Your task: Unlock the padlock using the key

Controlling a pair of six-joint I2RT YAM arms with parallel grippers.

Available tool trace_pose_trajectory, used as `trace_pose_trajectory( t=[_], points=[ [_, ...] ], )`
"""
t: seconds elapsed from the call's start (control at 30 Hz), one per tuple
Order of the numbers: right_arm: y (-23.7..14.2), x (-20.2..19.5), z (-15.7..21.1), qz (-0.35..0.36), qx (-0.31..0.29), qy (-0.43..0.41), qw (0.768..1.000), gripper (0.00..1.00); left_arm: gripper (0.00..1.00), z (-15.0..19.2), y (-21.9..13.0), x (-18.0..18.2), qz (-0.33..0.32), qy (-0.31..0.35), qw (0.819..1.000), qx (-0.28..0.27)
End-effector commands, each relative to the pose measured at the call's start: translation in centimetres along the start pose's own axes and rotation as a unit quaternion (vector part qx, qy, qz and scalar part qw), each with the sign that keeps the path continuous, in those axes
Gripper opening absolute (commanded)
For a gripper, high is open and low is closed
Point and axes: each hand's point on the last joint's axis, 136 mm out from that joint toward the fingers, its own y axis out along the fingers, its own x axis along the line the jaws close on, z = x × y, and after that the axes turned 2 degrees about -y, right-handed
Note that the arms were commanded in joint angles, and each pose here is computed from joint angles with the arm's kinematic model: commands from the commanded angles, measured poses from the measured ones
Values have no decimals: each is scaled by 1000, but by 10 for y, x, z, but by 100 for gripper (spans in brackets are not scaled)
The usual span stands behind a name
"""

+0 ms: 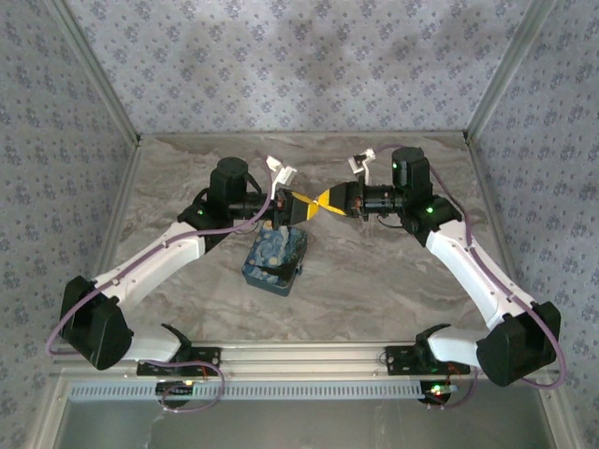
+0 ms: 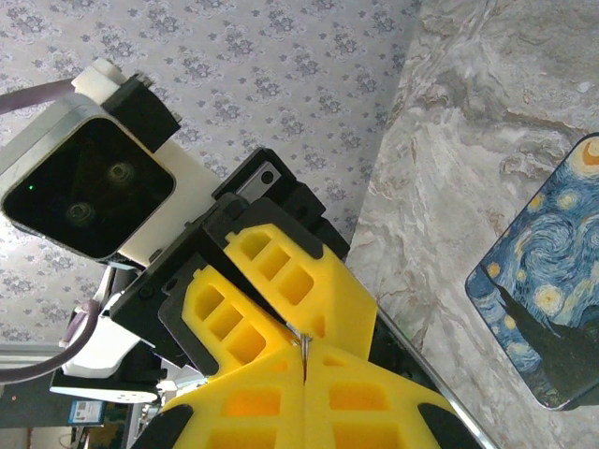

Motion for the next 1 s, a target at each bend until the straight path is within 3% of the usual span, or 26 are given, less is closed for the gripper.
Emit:
trace_pose_trajectory(
  t=[0.0,0.1,0.17,0.2,0.5,0.57,0.63,0.77,0.9,0.97],
  points=[
    [-3,8,3,-13,5,-9,1000,0,8,-16,-5,-18,15,26,999,-14],
    [-3,7,2,-13,5,-8,1000,0,8,-16,-5,-18,12,25,1000,-13],
    [-2,5,2,-11,6,-7,1000,1,20,-16,-6,-17,9,25,1000,-12],
    [-2,5,2,-11,7,-6,1000,1,21,-16,-6,-17,8,24,1000,-12],
    [-2,7,2,-12,8,-9,1000,1,16,-14,-7,-14,5,22,1000,-12],
    [-1,8,3,-14,10,-8,1000,1,30,-13,-6,-12,4,20,1000,-11],
    [-1,8,3,-14,9,-8,1000,1,32,-14,-6,-12,6,19,1000,-13],
    [-1,9,3,-14,10,-9,1000,1,24,-16,-4,-13,13,20,1000,-16],
    [0,9,4,-14,10,-8,1000,1,25,-15,-3,-12,13,20,1000,-15],
    [0,9,4,-15,10,-10,1000,1,31,-15,-3,-11,11,19,1000,-14]
  ],
)
